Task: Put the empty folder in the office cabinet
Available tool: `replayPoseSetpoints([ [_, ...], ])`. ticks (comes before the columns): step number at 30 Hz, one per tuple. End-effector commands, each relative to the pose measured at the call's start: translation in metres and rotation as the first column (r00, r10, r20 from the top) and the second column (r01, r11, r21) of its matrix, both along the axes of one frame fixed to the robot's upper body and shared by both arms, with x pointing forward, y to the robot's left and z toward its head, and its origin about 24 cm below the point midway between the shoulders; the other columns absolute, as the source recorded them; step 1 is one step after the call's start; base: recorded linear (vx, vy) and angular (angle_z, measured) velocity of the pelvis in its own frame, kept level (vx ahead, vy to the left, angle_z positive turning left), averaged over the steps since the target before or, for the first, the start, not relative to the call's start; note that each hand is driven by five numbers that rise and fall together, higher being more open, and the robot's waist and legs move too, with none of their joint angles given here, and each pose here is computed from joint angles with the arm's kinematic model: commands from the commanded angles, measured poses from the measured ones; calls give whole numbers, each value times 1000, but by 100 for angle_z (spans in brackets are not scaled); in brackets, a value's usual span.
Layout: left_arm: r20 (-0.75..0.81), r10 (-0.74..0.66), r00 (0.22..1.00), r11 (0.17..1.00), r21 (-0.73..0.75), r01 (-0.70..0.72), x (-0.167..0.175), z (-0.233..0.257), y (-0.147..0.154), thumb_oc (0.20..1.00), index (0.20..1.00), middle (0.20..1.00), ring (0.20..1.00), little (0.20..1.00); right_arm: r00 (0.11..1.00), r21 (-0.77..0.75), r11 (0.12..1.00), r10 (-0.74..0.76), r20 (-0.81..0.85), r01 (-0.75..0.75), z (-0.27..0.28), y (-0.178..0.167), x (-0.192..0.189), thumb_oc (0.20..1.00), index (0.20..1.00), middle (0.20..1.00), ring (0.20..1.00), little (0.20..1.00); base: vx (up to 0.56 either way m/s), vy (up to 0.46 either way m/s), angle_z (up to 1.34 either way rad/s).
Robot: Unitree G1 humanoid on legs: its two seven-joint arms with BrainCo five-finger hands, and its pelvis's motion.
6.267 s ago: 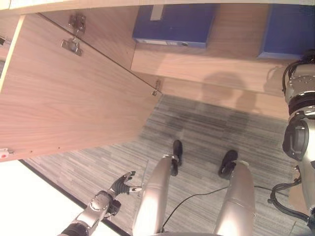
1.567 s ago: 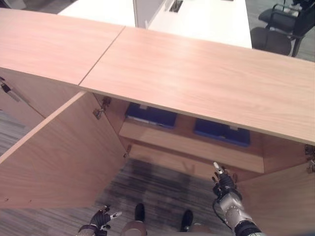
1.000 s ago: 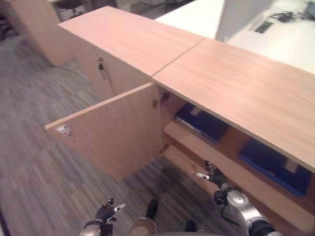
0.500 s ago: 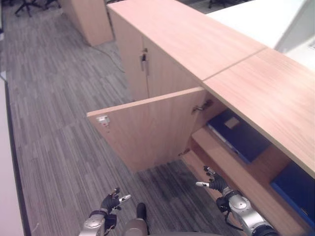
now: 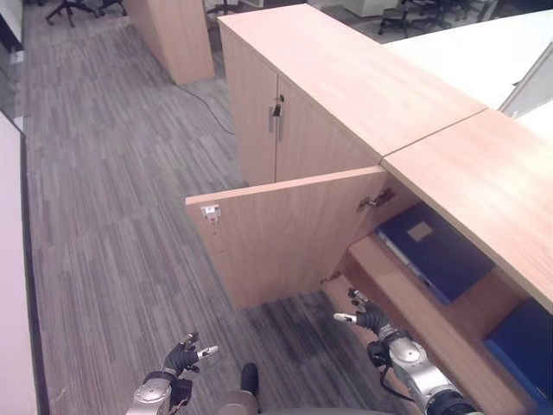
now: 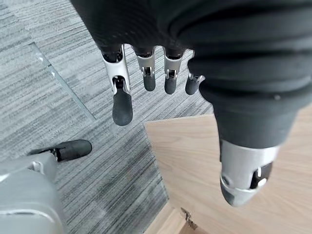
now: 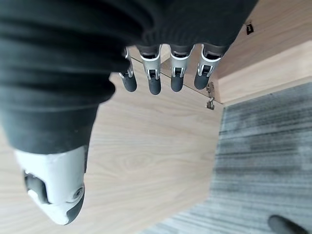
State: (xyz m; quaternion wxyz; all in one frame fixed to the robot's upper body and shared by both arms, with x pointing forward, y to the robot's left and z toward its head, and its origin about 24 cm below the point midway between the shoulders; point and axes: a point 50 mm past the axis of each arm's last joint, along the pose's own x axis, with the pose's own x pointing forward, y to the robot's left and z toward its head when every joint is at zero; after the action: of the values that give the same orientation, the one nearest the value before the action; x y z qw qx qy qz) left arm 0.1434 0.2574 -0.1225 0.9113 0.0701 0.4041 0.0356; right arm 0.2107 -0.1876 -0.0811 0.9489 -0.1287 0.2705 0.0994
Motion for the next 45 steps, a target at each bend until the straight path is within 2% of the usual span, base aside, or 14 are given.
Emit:
replayPoseSetpoints([
  [1,66,-5,998,999,35,3,14,10,9,1000,1000,1000,1000,1000,996,16,1000,-10,88,9,13,0,11,1000,1000,1000,1000,1000,30,3,19],
  [5,64,19,998,1000,16,-20,13,7,3,1000,1000,1000,1000,1000,998,7,1000,-20,60,19,8,-6,0,1000,1000,1000,1000,1000,49,-20,34],
  [11,207,17,978,999,-41,-8,37,23,-13,1000,1000,1000,1000,1000,998,-16,998,-61,11,62,-2,-17,-15,1000,1000,1000,1000,1000,68,-26,1],
  [18,367,62,928,997,-63,-42,71,53,-7,1000,1000,1000,1000,1000,999,-14,999,-51,-8,51,-5,-16,-20,1000,1000,1000,1000,1000,38,-19,-4],
  [23,447,31,894,1000,-18,-26,97,76,4,1000,1000,1000,1000,1000,1000,-20,1000,-19,-12,19,-4,-14,-17,1000,1000,1000,1000,1000,25,-3,-15],
  [38,546,-24,837,995,96,-34,143,126,30,1000,1000,1000,1000,1000,998,-52,998,30,-48,-33,-6,-22,-23,1000,1000,1000,1000,1000,12,5,-13],
  [45,536,8,844,997,62,-49,140,119,27,1000,1000,1000,1000,1000,998,-57,998,26,-59,-29,-8,-23,-25,1000,1000,1000,1000,1000,2,4,-1],
])
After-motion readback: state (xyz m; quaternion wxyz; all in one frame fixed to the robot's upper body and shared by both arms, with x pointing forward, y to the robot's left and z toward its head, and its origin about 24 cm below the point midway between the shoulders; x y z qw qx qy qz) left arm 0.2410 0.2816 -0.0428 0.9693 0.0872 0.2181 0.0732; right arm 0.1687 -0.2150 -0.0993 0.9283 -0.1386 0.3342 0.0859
